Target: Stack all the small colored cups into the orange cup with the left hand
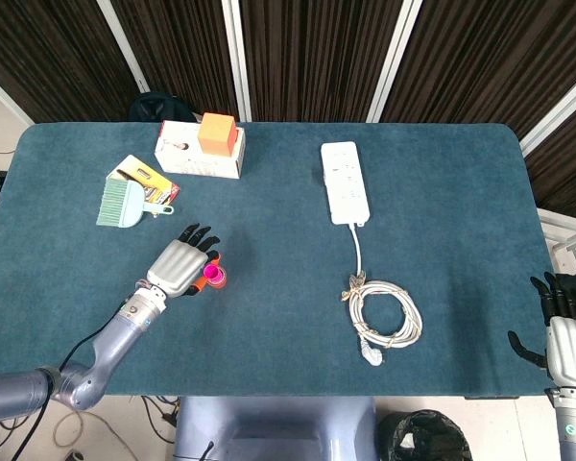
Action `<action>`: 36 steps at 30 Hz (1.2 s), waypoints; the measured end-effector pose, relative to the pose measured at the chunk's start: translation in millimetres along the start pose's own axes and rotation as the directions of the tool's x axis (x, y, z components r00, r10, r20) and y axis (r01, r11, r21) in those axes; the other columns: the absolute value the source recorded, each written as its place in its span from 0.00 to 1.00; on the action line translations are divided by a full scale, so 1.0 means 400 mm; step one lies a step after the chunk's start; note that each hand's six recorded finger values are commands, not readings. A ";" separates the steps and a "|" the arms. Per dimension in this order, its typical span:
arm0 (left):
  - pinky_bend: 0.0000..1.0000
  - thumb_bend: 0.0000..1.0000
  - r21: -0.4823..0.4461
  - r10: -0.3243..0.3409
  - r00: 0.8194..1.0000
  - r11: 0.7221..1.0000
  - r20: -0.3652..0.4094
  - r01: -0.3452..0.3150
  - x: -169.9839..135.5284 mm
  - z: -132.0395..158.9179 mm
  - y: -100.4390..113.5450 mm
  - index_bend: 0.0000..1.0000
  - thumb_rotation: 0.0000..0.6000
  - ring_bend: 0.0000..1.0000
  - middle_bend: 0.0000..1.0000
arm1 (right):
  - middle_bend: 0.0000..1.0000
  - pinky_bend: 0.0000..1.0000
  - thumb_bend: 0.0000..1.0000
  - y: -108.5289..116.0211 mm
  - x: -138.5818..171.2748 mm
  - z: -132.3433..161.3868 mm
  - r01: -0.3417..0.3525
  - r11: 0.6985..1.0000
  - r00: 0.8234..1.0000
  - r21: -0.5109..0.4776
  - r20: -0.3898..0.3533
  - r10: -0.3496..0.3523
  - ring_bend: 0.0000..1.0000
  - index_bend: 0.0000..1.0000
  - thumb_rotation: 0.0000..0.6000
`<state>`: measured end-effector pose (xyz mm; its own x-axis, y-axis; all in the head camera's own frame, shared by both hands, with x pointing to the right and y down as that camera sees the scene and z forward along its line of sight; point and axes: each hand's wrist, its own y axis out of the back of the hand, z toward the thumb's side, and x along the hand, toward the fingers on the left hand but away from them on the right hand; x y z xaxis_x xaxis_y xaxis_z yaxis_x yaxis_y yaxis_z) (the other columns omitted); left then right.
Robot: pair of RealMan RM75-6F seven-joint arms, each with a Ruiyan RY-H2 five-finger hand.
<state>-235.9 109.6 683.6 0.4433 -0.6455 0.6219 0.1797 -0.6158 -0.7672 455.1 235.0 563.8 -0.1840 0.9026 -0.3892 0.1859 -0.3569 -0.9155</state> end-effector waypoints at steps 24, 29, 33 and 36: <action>0.00 0.33 -0.053 0.144 0.988 0.988 -0.056 -0.147 -0.100 -0.037 0.089 0.05 1.00 0.00 0.12 | 0.05 0.06 0.34 0.005 0.002 0.003 0.001 1.000 1.000 -0.008 -0.007 -0.002 0.12 0.12 1.00; 0.00 0.33 -0.058 0.248 0.957 0.964 -0.150 -0.259 -0.231 -0.109 0.124 0.04 1.00 0.00 0.10 | 0.05 0.06 0.34 0.006 0.006 0.015 -0.006 1.000 1.000 -0.011 -0.031 0.006 0.12 0.12 1.00; 0.00 0.33 -0.039 0.283 0.935 0.954 -0.216 -0.298 -0.354 -0.162 0.120 0.04 1.00 0.00 0.08 | 0.05 0.06 0.34 0.012 0.012 0.026 -0.008 1.000 0.998 -0.014 -0.059 0.007 0.12 0.12 1.00; 0.00 0.33 -0.060 0.292 0.922 0.947 -0.255 -0.316 -0.421 -0.182 0.103 0.03 1.00 0.00 0.07 | 0.05 0.06 0.34 0.022 0.017 0.032 -0.003 1.000 0.997 -0.016 -0.080 0.002 0.12 0.12 1.00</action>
<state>-367.3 160.0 558.6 0.2370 -0.8900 0.3895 -0.0233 -0.4060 -0.9136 443.3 234.9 551.7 -0.1058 0.9184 -0.3813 0.2022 -0.3556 -0.9125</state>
